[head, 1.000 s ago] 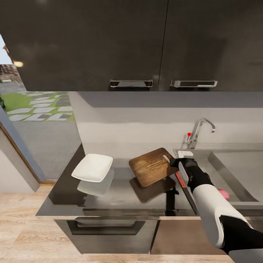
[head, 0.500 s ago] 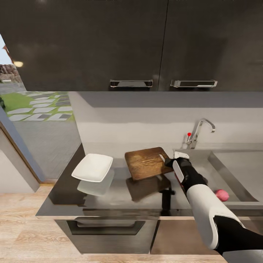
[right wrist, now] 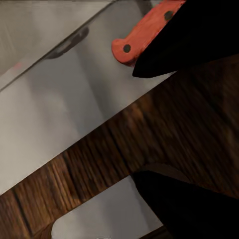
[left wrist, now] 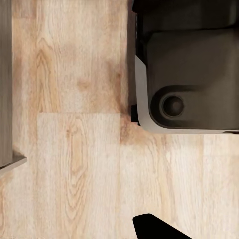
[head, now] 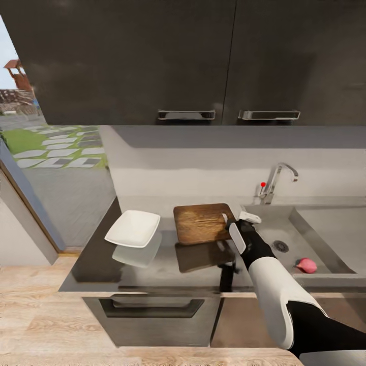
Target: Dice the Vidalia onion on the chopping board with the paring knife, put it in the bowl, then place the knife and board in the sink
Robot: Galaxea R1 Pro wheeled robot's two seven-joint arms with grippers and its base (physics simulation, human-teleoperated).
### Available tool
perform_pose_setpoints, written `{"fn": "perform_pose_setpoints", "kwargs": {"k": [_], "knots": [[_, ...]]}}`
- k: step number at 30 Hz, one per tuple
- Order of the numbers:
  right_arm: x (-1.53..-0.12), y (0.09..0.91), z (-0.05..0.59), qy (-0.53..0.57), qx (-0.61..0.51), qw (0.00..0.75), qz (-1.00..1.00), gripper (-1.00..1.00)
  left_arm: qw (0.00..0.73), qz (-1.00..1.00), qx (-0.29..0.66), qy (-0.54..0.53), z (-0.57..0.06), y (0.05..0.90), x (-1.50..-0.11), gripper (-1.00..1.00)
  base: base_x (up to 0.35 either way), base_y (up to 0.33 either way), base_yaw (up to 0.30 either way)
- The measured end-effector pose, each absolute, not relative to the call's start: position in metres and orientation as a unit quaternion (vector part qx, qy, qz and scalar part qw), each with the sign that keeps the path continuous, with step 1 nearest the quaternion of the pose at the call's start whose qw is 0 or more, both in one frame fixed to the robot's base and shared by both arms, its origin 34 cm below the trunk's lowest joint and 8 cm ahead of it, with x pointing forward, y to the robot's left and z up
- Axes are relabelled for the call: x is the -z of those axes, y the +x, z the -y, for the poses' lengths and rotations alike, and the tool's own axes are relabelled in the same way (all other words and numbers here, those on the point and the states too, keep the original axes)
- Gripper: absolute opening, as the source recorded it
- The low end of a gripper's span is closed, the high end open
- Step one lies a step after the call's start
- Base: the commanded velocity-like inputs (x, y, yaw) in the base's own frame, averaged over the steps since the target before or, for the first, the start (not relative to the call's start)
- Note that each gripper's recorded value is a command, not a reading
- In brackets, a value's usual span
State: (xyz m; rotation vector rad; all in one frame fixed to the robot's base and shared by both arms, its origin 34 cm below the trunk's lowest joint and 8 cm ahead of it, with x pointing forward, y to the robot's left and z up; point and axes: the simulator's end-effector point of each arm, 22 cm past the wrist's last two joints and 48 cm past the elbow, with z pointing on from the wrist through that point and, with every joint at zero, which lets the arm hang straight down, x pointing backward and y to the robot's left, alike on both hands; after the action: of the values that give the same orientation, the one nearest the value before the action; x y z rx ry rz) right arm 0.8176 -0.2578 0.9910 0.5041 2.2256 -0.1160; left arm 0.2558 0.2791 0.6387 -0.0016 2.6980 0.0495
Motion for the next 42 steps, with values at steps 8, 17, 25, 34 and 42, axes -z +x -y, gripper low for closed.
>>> {"fn": "perform_pose_setpoints", "kwargs": {"k": [8, 17, 25, 34, 42], "knots": [[-0.992, 0.815, 0.263, 0.211, 0.062, 0.416, -0.882, -1.00, 0.220, -0.975, -0.018, 0.000, -0.279, 0.256, -0.639, 1.00, -0.104, 0.100, 0.000], [-0.978, 0.806, 0.264, 0.215, 0.077, 0.398, -0.889, -1.00, 0.220, -0.975, -0.018, 0.000, -0.279, 0.256, -0.639, 1.00, -0.034, 0.022, 0.000], [-0.972, 0.802, 0.265, 0.216, 0.081, 0.390, -0.891, -1.00, 0.220, -0.975, -0.017, 0.000, -0.278, 0.255, -0.639, 1.00, 0.014, 0.000, 0.000], [-0.969, 0.801, 0.265, 0.215, 0.082, 0.386, -0.893, -1.00, 0.219, -0.976, -0.018, 0.000, -0.279, 0.255, -0.638, 1.00, 0.093, 0.000, 0.000], [-0.960, 0.800, 0.267, 0.216, 0.084, 0.381, -0.895, -1.00, 0.213, -0.977, -0.018, 0.000, -0.279, 0.251, -0.637, 1.00, 0.013, 0.000, 0.000]]}}
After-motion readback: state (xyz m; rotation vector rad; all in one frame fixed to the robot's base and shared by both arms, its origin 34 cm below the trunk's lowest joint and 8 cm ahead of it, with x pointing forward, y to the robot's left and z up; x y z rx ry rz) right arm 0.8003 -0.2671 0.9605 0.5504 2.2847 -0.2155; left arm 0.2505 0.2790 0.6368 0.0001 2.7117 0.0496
